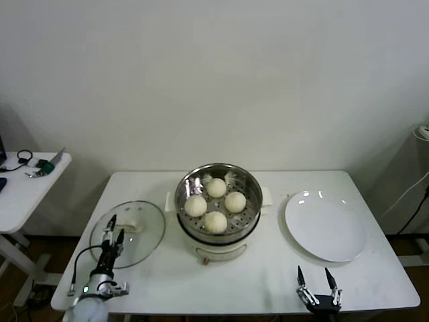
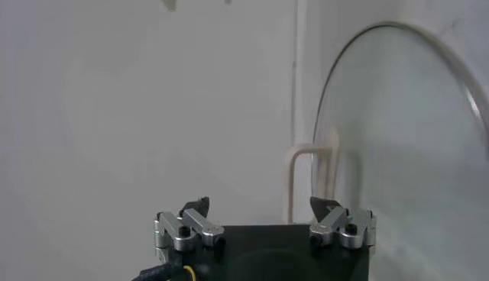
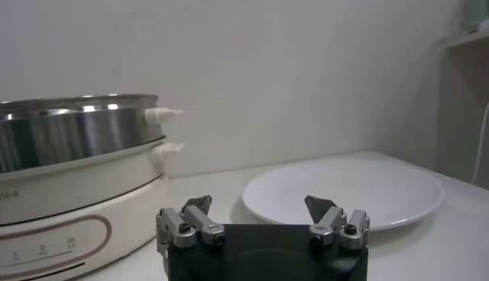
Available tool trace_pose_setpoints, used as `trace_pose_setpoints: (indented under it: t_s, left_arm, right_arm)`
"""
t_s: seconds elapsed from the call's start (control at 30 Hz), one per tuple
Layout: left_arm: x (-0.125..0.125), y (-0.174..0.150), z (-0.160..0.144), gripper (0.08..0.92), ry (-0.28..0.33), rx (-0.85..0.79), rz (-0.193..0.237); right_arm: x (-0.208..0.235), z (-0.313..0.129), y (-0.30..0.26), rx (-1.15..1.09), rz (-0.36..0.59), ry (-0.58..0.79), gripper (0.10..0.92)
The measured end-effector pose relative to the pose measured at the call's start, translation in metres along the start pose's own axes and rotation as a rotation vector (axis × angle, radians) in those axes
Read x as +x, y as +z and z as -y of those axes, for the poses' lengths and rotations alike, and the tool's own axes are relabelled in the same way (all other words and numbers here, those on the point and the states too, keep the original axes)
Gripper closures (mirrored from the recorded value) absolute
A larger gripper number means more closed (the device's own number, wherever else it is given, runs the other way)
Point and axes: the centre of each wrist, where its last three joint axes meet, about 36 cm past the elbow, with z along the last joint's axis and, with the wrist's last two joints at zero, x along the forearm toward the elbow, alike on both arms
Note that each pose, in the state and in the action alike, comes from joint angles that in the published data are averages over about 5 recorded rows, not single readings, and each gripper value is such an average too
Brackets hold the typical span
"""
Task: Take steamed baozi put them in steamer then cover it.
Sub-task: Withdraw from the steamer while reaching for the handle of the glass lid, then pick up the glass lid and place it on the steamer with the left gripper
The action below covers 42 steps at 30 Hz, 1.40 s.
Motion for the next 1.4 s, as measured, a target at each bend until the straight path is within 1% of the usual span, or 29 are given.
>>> trace_pose_setpoints:
  t_s: [0.23,0.33,0.43,0.6,0.83,0.97,1.1,1.2,1.4]
  left_arm:
    - [-0.016,0.003,0.0,0.178,-0.01,-0.021,0.001]
    - [-0.02,0.005,0.001,0.201,-0.01,-0.031,0.002]
    - [-0.024,0.007,0.002,0.269,-0.008,-0.038,0.004]
    - [-0.027,0.009,0.008,0.415,-0.001,-0.046,0.007]
    - [-0.025,0.011,0.016,0.614,0.02,-0.05,0.01]
    - [-0.023,0.012,0.018,0.736,0.024,-0.049,0.011]
    - [-0.023,0.013,0.016,0.837,0.023,-0.042,0.008]
    - [-0.024,0.012,0.012,0.865,0.015,-0.034,0.004]
    - [-0.024,0.01,-0.005,0.865,-0.002,-0.011,0.0]
  right_arm:
    - [0.001,0.001,0.001,0.003,0.003,0.005,0.2]
    - [0.002,0.001,0.002,0.003,0.002,0.007,0.2]
    - [0.002,0.0,0.002,0.003,0.003,0.008,0.2]
    - [0.001,-0.001,0.002,0.003,0.005,0.009,0.2]
    - [-0.002,-0.003,0.003,0.002,0.011,0.014,0.2]
    - [-0.003,-0.004,0.004,0.002,0.012,0.018,0.2]
    - [-0.003,-0.004,0.006,0.002,0.012,0.02,0.2]
    - [-0.003,-0.004,0.006,0.003,0.013,0.02,0.2]
    - [-0.002,-0.003,0.006,0.005,0.018,0.022,0.2]
